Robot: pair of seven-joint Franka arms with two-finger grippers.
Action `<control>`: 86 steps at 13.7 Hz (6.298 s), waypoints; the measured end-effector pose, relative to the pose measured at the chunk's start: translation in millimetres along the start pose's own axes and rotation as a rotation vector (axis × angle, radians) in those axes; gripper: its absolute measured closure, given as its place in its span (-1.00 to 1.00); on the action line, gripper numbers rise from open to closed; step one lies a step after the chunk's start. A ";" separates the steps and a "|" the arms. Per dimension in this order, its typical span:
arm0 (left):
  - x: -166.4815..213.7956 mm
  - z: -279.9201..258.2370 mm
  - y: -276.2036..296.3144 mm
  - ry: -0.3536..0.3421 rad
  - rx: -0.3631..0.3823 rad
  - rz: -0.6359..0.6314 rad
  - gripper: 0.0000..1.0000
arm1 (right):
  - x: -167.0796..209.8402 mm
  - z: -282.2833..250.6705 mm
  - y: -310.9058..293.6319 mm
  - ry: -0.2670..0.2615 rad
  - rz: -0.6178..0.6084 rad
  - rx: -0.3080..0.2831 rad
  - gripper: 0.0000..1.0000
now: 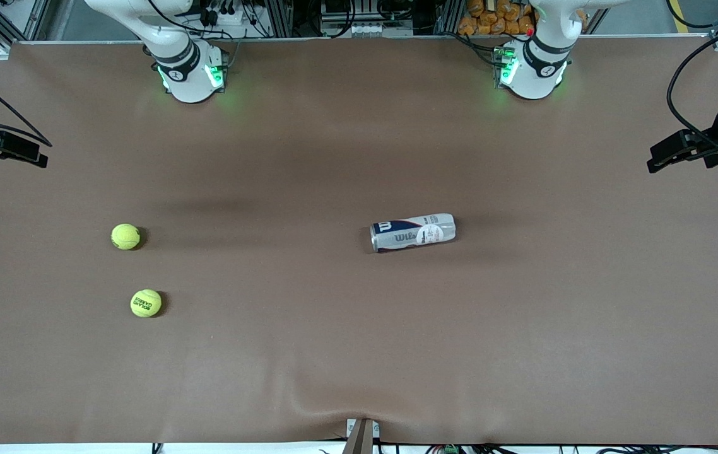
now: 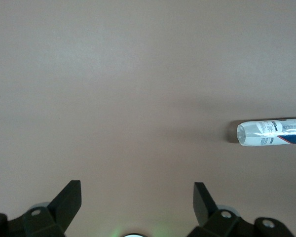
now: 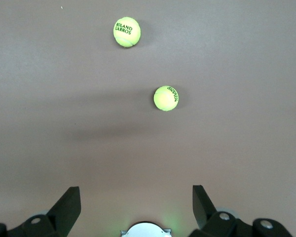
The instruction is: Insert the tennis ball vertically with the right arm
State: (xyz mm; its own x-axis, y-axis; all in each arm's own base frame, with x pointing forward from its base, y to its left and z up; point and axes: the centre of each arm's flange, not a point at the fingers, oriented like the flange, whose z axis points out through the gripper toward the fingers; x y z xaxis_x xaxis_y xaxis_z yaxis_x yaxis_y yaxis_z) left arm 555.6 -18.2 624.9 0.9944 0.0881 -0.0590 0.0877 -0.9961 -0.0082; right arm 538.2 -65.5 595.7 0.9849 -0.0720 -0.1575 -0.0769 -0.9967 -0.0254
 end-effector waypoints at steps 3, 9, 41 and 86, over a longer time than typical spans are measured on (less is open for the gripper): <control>1.2 1.9 -0.1 -0.004 0.000 0.000 -1.00 | 0.9 0.5 0.0 0.005 0.000 0.000 -1.00; 9.4 21.3 21.8 -0.046 -0.042 0.033 -1.00 | 1.3 1.4 0.0 0.006 0.000 0.000 -1.00; -79.6 336.1 383.9 -0.284 0.534 0.848 -1.00 | -7.0 88.2 5.5 0.044 0.007 0.008 -1.00; -67.7 467.0 417.9 -0.330 0.581 1.436 -1.00 | 55.9 331.0 78.5 0.051 -0.082 -0.026 -1.00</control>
State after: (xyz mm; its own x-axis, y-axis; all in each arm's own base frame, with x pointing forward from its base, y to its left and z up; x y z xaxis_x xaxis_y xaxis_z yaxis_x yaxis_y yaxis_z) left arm 497.2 -439.1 159.3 0.1632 -0.8134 -0.5584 -0.9861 -0.1171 -0.1176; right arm 535.9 -135.5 258.1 0.9943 0.0092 -0.1058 0.0082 -0.9999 -0.0100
